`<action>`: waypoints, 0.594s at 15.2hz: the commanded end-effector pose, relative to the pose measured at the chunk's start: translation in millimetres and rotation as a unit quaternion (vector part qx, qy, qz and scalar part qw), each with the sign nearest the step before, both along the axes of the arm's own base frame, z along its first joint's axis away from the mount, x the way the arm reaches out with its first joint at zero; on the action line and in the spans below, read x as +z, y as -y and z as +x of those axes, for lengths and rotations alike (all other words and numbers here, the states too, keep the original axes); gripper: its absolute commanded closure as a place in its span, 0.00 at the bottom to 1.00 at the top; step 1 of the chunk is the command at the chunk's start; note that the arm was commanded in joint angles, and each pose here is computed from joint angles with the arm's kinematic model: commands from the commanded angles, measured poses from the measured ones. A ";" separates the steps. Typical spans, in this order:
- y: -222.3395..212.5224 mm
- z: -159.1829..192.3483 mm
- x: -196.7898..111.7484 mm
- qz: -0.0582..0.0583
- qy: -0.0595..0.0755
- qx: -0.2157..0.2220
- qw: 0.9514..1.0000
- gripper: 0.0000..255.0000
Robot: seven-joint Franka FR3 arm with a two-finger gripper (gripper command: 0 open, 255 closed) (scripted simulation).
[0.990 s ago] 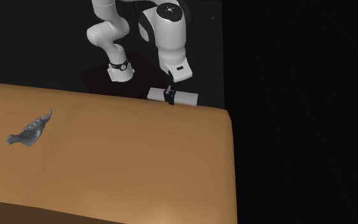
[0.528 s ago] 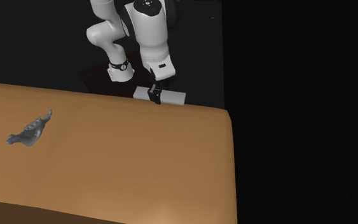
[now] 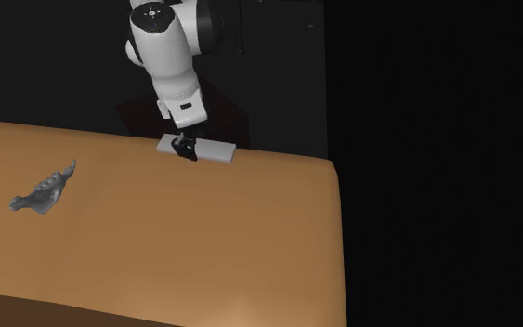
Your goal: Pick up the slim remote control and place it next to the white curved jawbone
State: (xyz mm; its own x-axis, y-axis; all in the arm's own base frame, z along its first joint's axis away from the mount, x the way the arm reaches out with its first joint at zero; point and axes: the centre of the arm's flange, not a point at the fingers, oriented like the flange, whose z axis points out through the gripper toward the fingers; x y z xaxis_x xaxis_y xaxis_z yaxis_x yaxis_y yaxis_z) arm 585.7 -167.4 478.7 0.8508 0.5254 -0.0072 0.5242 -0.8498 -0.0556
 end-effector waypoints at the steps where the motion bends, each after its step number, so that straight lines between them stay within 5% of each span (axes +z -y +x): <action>1: 27.3 -9.7 0.2 0.000 0.000 0.001 1.000 1.00; 9: 124.6 -50.7 0.5 0.000 0.000 0.001 1.000 1.00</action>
State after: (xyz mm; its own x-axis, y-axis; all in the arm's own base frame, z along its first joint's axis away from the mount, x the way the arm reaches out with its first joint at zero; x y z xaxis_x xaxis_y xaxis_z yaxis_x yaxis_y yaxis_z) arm 538.1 -280.2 476.3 0.8511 0.5250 -0.0069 0.5238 -0.8500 -0.0556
